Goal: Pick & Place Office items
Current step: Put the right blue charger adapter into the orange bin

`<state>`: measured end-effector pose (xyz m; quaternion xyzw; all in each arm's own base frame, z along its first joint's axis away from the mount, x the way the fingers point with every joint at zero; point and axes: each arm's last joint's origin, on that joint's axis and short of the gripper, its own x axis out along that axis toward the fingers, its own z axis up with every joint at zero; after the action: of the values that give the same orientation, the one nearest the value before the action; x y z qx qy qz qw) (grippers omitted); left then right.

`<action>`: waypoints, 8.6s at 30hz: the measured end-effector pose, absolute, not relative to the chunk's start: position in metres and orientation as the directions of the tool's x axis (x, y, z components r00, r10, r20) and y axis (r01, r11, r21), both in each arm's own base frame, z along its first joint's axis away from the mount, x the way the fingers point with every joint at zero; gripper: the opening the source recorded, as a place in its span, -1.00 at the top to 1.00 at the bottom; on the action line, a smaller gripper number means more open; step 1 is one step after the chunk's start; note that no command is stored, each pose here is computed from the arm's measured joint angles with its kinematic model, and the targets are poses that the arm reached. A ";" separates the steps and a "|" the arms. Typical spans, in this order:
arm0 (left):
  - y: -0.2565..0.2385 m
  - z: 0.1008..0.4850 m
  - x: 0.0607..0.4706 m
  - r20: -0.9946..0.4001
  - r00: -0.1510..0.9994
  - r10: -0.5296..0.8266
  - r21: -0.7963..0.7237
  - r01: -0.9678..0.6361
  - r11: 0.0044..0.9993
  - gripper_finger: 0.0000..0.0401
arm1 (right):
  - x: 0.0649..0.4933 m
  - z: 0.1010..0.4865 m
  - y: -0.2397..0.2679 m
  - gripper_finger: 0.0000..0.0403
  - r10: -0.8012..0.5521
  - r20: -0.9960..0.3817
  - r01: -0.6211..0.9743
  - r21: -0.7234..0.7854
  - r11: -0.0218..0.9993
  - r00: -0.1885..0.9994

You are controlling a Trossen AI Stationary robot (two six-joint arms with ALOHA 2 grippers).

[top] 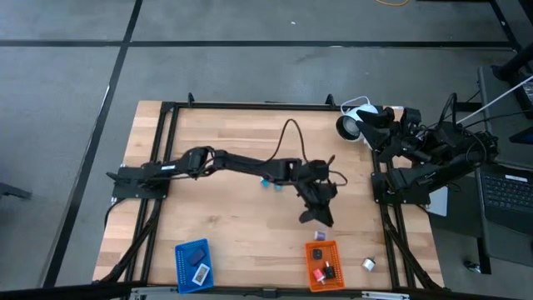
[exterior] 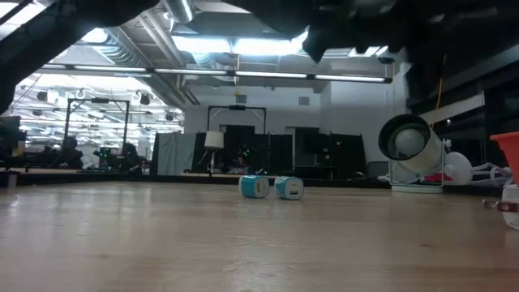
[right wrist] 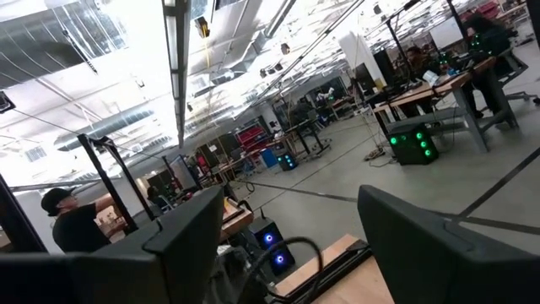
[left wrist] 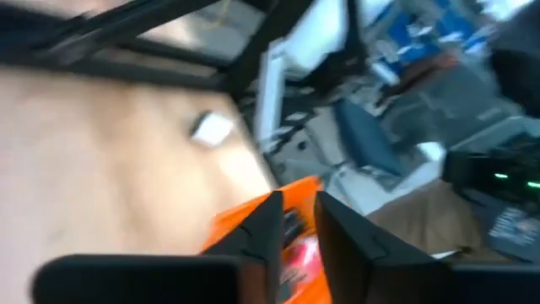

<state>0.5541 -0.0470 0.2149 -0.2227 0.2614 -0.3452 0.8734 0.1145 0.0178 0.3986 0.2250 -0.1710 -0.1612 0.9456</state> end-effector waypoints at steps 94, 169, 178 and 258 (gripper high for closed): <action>0.055 0.238 0.454 -0.987 0.064 0.145 0.053 -0.728 0.684 -0.03 | 0.117 0.394 0.020 -0.39 -0.328 0.215 0.209 0.440 0.873 0.920; 0.015 0.174 0.477 -0.999 -0.019 0.047 0.017 -0.999 -0.052 -0.03 | 0.103 0.392 0.030 -0.39 0.229 0.237 -0.307 0.378 0.874 0.944; 0.026 0.174 0.477 -0.997 -0.017 0.077 0.010 -0.996 -0.089 -0.03 | 0.103 0.392 0.028 -0.39 0.244 0.237 -0.319 0.370 0.873 0.941; 0.046 0.162 0.488 -0.999 0.010 0.053 0.053 0.358 0.932 -0.03 | 0.109 0.392 0.012 -0.39 0.032 0.238 -0.141 0.459 0.877 0.971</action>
<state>0.4883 0.0465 0.1619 0.1479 0.6951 -0.1095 0.6950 0.1087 0.0120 0.3924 0.2437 -0.1121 0.0451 0.9623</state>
